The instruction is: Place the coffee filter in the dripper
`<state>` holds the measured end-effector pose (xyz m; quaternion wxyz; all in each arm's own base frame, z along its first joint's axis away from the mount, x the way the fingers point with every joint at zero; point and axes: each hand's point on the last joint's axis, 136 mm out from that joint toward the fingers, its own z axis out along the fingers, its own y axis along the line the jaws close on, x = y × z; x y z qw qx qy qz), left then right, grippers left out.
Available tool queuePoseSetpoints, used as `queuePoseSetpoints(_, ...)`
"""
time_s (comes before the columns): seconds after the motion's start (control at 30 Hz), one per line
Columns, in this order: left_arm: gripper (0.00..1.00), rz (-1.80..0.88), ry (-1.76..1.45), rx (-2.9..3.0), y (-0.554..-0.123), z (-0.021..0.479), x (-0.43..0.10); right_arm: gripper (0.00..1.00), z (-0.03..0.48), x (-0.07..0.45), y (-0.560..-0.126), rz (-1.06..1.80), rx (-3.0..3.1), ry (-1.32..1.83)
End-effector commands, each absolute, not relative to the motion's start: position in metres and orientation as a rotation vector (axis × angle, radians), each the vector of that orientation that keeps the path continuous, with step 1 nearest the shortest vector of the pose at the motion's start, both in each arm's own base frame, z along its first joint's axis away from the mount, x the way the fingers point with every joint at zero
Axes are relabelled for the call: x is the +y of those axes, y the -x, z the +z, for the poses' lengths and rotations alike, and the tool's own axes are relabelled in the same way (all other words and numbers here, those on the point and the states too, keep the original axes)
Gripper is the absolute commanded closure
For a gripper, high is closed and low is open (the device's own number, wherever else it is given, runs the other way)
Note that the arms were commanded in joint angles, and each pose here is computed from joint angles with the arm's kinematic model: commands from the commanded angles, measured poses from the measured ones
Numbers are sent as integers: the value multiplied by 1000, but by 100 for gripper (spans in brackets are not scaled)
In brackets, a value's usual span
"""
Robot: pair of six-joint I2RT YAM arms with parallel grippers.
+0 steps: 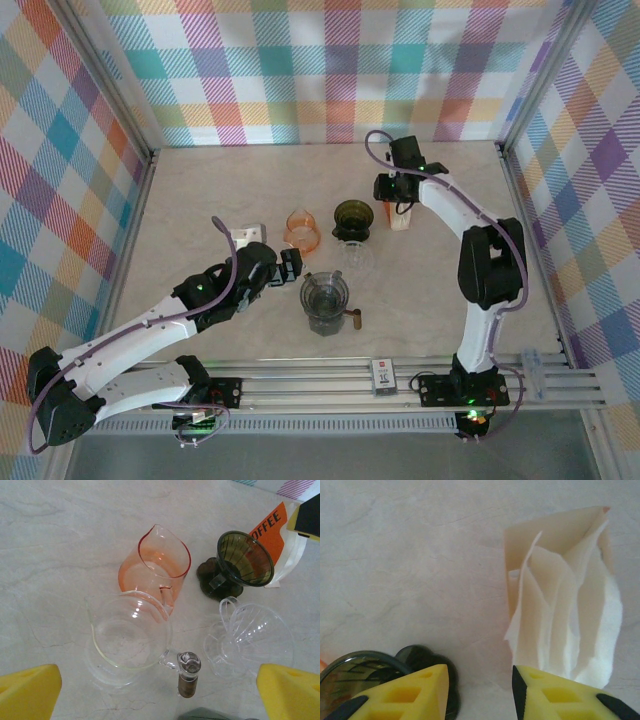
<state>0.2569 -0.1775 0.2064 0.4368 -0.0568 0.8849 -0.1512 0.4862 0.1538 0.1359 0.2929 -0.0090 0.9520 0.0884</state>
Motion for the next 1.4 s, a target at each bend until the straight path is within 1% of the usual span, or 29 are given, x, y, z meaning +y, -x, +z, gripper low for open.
queuePoseSetpoints(0.0, 0, -371, 168, 2186, -260, 210, -172, 61, 136, 146, -491, 168, 2553, -10)
queuePoseSetpoints(0.3, 0, -373, 178, 2179, -259, 212, -168, 66, 122, 145, -495, 126, 2581, -1)
queuePoseSetpoints(0.43, 0, -373, 182, 2177, -259, 212, -167, 72, 120, 144, -497, 99, 2584, 0)
queuePoseSetpoints(0.53, 0, -373, 180, 2178, -259, 211, -167, 79, 118, 144, -497, 80, 2588, 7)
queuePoseSetpoints(0.7, 0, -379, 184, 2175, -258, 212, -167, 80, 119, 147, -498, 74, 2579, 19)
queuePoseSetpoints(0.9, 0, -379, 185, 2177, -258, 211, -166, 91, 123, 149, -499, 50, 2562, 34)
queuePoseSetpoints(0.97, 0, -378, 187, 2176, -258, 211, -165, 98, 123, 150, -500, 45, 2562, 41)
queuePoseSetpoints(1.0, 0, -377, 187, 2177, -258, 210, -165, 100, 123, 150, -499, 40, 2562, 43)
queuePoseSetpoints(1.37, 0, -388, 184, 2184, -257, 210, -166, 100, 142, 146, -485, 21, 2532, 54)
